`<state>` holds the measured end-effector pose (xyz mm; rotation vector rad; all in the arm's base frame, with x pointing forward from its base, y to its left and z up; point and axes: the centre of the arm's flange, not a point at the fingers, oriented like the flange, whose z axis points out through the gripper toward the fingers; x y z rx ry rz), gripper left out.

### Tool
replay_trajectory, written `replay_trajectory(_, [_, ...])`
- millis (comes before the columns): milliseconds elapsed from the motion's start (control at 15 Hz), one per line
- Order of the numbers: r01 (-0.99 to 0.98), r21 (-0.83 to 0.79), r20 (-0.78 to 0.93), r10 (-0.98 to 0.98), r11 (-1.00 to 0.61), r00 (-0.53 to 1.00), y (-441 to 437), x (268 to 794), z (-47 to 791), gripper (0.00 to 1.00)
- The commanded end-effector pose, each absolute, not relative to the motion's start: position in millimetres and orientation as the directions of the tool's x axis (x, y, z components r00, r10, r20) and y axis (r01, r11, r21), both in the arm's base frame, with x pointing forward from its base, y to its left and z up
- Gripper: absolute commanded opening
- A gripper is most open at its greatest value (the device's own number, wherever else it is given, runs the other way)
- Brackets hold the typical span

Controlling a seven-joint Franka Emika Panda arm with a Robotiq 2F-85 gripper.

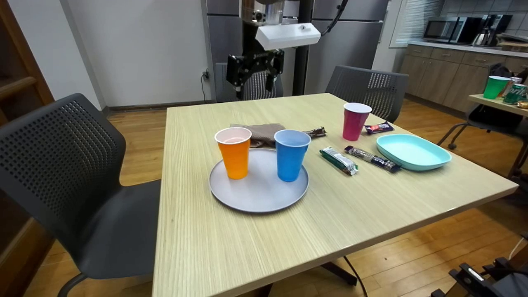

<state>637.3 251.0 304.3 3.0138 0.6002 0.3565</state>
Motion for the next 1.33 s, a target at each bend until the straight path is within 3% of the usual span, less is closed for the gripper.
replay_trajectory(0, [0.372,0.091,0.215,0.383,-0.924,0.898,250.9,637.3,304.2,1.00])
replay_trajectory(1267, [0.098,0.016,0.169,0.100,-0.995,0.981,97.4,637.6,285.4,1.00])
